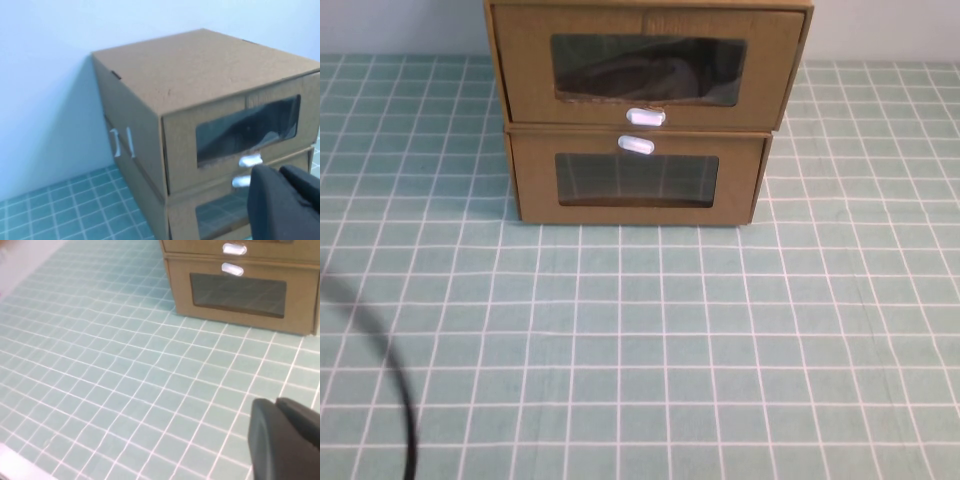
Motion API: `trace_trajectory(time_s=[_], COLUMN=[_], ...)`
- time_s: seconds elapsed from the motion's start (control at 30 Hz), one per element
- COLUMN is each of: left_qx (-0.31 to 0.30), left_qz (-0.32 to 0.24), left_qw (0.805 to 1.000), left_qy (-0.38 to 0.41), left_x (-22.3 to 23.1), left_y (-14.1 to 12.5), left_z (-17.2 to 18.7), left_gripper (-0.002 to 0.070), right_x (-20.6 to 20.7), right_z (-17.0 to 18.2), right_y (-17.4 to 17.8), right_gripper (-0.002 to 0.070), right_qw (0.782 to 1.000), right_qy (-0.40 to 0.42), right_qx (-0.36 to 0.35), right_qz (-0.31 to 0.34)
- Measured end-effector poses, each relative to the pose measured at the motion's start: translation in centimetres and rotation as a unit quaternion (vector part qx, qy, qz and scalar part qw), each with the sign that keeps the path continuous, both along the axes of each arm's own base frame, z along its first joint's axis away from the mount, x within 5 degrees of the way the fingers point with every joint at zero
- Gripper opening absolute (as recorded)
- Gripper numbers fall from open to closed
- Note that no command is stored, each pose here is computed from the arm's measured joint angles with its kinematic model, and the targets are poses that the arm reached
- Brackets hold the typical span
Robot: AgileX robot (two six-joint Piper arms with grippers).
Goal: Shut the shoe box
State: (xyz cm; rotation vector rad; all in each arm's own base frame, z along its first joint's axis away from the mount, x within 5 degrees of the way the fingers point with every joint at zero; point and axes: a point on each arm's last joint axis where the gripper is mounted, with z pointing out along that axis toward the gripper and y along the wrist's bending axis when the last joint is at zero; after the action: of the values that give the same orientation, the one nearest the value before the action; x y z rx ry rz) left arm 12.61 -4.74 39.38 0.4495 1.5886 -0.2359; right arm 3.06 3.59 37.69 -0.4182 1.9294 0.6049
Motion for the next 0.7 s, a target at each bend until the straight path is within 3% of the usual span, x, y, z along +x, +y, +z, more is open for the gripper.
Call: trace_trajectory(time_s=[0.27,0.53,0.7], left_qx=[-0.041,-0.032,-0.028], left_qz=[0.023,0.033,0.063], left_qw=[0.998,0.999,0.997], left_qy=[-0.049,0.005,0.04], left_x=[-6.9,-7.3,-6.7], left_y=[1.9,2.1,2.5], left_z=[-7.4,-15.9,-20.0], left_gripper=[-0.0005,-0.0005,-0.0005], right_x=[-4.4,-1.1,0.7], right_z=[-6.2,-11.0,-14.0], right_y=[-2.2,-1.2,-0.9], right_gripper=[-0.0011,-0.0011,-0.0011], right_qw=[0.995,0.992,0.984], right_qy=[-0.067,-0.101,-0.129], right_qx=[0.074,0.066,0.103], right_qz=[-0.018,-0.04,-0.072])
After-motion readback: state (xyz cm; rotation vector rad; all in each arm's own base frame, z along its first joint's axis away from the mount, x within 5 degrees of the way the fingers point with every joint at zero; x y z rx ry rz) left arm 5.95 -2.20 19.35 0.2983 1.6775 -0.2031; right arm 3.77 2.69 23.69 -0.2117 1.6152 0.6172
